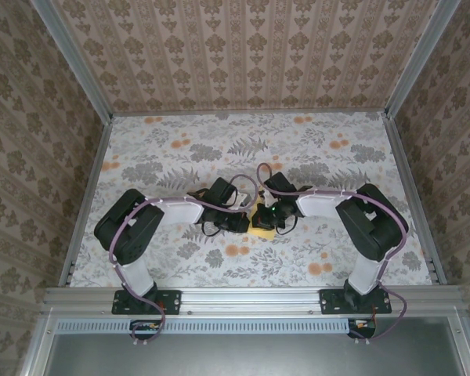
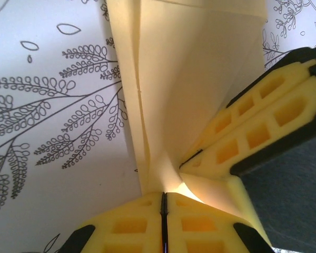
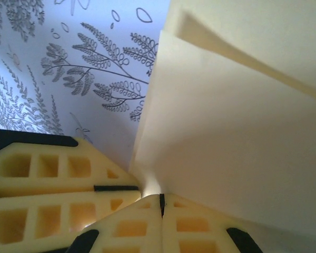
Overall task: Fold a paper plane with a square sheet of paper (fold left side to right side)
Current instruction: Fold the triangle a second time at the center of the table.
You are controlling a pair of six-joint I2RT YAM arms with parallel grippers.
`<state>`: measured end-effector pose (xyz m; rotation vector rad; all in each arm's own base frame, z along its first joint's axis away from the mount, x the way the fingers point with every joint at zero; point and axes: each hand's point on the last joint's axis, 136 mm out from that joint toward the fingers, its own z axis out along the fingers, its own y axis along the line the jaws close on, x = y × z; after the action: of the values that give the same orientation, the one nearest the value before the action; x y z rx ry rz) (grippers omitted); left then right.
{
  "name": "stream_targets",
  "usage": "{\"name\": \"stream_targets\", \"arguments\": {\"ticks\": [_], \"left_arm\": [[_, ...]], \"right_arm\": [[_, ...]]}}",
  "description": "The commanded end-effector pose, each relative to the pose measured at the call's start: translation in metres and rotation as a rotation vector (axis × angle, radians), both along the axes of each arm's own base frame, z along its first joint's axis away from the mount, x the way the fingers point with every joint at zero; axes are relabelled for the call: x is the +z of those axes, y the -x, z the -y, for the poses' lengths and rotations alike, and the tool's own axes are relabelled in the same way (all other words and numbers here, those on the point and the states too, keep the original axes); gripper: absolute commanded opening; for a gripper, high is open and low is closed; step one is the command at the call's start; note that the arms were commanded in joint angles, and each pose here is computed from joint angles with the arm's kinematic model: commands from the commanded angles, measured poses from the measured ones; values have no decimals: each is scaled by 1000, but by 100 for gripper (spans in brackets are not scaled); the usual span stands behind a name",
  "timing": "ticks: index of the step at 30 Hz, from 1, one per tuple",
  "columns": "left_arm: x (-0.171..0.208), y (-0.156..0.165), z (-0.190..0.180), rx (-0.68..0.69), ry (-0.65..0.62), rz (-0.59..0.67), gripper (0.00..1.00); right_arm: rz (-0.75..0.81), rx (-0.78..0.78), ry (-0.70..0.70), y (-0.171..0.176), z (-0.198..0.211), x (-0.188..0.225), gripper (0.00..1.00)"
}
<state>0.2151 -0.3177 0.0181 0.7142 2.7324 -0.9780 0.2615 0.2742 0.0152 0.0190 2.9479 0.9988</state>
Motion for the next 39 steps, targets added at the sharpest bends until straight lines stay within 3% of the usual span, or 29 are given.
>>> {"name": "stream_targets", "arguments": {"ticks": [1, 12, 30, 39], "left_arm": [[-26, 13, -26, 16, -134, -44, 9], [-29, 14, -27, 14, -145, -51, 9], [-29, 14, -27, 15, -139, -52, 9], [17, 4, -7, 7, -1, 4, 19]], "right_arm": [[-27, 4, 1, 5, -2, -7, 0], [-39, 19, 135, 7, 21, -16, 0], [10, -35, 197, -16, 75, 2, 0], [168, -77, 148, -33, 85, 40, 0]]}}
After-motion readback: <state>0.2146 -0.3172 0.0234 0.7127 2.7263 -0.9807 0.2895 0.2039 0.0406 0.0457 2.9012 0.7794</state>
